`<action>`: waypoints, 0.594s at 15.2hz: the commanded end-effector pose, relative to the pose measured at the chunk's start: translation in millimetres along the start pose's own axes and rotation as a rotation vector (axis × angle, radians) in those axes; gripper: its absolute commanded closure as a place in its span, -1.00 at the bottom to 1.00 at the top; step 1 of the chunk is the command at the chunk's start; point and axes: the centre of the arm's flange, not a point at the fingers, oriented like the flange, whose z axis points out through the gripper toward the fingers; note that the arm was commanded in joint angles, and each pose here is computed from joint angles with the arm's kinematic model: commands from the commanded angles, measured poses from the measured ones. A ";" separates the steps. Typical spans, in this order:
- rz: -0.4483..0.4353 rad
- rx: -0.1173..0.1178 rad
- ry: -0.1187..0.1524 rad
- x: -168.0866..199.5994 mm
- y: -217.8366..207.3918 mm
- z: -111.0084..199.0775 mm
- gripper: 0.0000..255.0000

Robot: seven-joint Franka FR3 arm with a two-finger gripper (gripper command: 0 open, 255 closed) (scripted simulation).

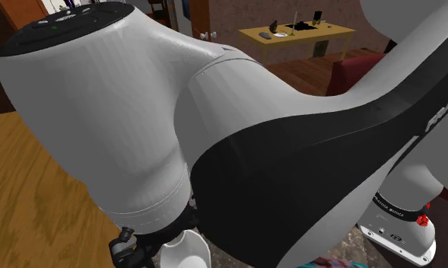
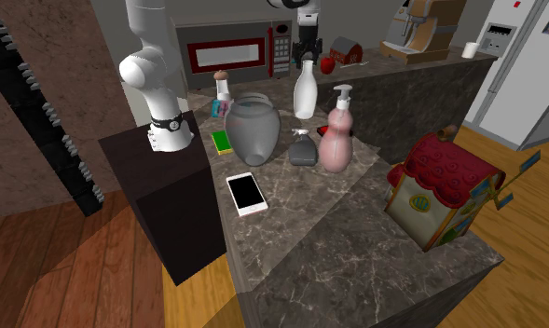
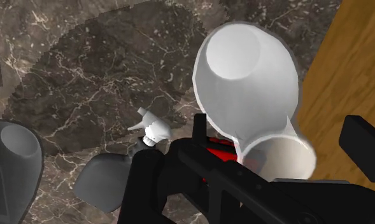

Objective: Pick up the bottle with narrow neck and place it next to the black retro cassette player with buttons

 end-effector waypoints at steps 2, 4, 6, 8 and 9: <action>0.000 0.000 0.000 0.0 0.0 -13.2 -1.00; 0.000 0.000 0.000 0.0 0.0 -39.6 -1.00; 0.000 0.000 0.000 0.0 0.0 -50.0 -1.00; 0.000 0.000 0.000 0.0 0.0 -50.0 -1.00; 0.000 0.000 0.000 0.0 0.0 -50.0 -1.00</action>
